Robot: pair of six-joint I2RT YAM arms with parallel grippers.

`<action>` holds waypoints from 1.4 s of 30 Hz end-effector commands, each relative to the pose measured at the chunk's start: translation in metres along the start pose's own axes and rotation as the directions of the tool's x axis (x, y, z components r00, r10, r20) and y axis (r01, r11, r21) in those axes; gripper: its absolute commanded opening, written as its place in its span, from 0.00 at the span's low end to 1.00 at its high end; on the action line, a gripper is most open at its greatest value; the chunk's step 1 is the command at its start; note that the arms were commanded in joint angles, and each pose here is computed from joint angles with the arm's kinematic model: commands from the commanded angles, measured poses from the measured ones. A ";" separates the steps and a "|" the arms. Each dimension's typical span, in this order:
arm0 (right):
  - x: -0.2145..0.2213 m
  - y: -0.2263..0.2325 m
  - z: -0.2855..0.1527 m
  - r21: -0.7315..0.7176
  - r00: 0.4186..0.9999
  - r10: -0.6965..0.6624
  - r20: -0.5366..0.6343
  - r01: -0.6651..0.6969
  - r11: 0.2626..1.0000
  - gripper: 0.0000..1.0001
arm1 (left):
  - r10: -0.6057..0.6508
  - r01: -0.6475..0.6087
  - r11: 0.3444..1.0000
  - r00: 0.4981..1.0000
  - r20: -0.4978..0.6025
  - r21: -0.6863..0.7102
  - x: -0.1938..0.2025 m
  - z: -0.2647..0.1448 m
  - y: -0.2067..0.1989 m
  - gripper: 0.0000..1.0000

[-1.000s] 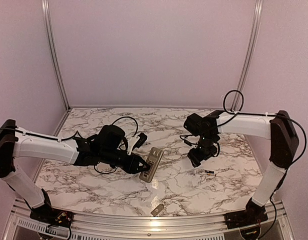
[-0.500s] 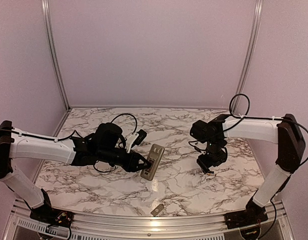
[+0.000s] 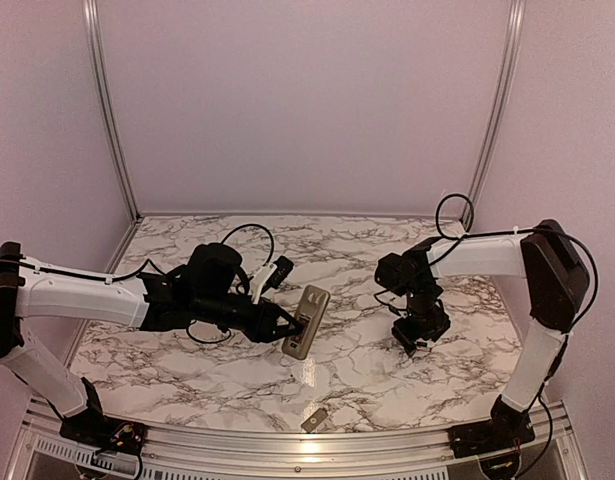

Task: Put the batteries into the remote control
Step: Move the right arm with the battery to the center of the board.

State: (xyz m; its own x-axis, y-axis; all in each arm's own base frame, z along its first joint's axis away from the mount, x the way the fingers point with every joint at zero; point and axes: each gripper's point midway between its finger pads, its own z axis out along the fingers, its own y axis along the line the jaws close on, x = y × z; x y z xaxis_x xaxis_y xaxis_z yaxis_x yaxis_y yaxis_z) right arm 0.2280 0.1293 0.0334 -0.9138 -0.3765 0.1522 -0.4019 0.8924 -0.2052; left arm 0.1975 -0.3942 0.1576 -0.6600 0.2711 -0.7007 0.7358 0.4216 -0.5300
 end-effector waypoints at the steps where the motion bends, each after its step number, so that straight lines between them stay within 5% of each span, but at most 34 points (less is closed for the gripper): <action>1: -0.005 -0.010 0.004 0.034 0.999 0.034 -0.012 -0.033 0.999 0.69 | 0.025 -0.027 0.999 0.998 0.053 0.042 -0.014 -0.009 -0.011 0.00; 42: -0.032 0.026 0.051 -0.215 0.992 -0.086 -0.093 0.064 0.975 0.55 | 0.046 -0.047 0.999 0.997 0.066 0.010 -0.015 -0.021 -0.005 0.00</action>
State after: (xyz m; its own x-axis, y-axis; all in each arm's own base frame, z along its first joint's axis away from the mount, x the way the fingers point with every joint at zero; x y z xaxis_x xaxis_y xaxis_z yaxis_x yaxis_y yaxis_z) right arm 0.2354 0.1294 0.0143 -0.8593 -0.4132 0.3016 -0.4520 0.8893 -0.0694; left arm 0.2001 -0.3863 0.1756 -0.6307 0.2385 -0.7385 0.7559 0.4043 -0.5150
